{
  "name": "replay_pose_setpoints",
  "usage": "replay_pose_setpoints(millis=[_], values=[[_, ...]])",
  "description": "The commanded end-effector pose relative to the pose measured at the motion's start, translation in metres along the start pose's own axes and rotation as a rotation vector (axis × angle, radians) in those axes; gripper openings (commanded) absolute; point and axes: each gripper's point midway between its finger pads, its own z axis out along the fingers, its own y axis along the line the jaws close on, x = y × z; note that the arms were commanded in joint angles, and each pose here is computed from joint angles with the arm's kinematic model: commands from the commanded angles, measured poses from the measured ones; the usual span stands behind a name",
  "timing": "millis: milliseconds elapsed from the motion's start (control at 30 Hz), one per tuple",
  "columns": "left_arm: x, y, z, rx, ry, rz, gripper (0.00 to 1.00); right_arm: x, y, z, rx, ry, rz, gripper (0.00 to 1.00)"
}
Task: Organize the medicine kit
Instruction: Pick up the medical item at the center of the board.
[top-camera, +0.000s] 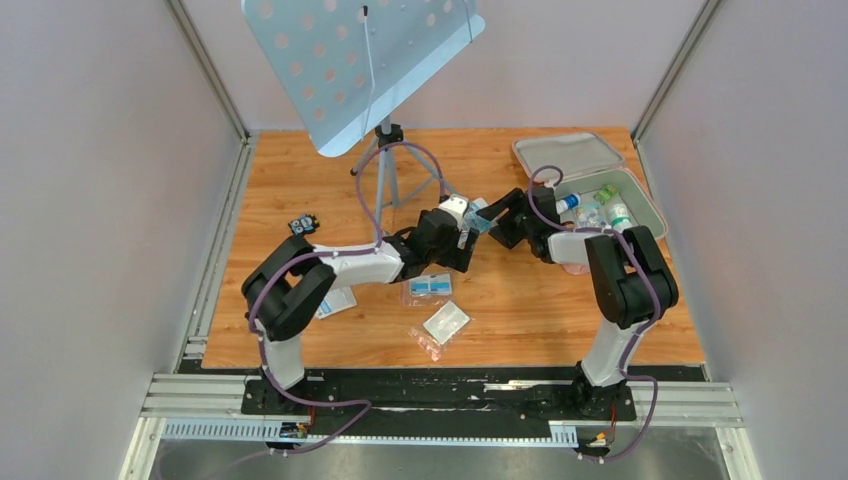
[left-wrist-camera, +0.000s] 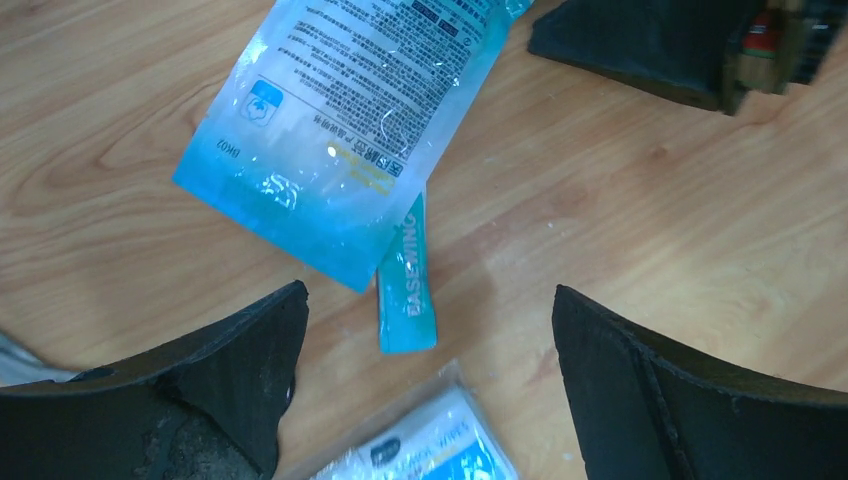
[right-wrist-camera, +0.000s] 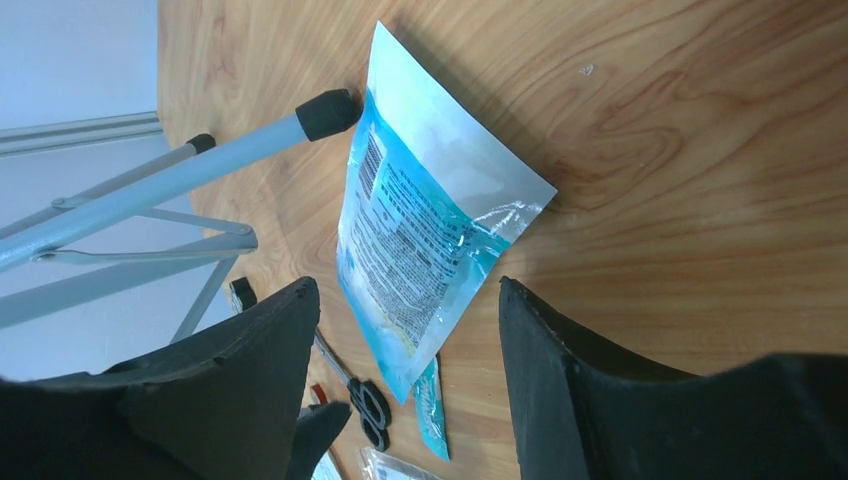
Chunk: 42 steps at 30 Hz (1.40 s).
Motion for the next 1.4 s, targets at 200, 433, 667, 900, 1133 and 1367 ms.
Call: replay_pose_setpoints(millis=[200, 433, 667, 900, 1133, 1367], values=[[-0.011, 0.001, 0.033, 0.011, -0.047, 0.03, 1.0, -0.005, -0.028, -0.012, 0.083, -0.003, 0.037, 0.65], [-0.007, 0.005, 0.042, -0.005, -0.073, 0.033, 1.0, 0.0, -0.03, -0.008, 0.075, 0.027, 0.036, 0.65], [-0.011, 0.006, 0.054, -0.009, -0.099, 0.08, 1.0, 0.002, -0.025, -0.003, 0.065, 0.054, 0.017, 0.65], [0.0, -0.008, 0.062, 0.074, -0.064, 0.112, 1.0, -0.006, -0.021, 0.006, 0.057, 0.069, -0.007, 0.65], [0.002, -0.019, 0.055, 0.154, -0.058, 0.124, 1.0, -0.019, -0.018, 0.018, 0.071, 0.068, -0.034, 0.65], [0.005, -0.033, 0.041, 0.244, -0.052, 0.094, 1.0, -0.007, -0.016, 0.025, 0.025, 0.132, -0.001, 0.66]])
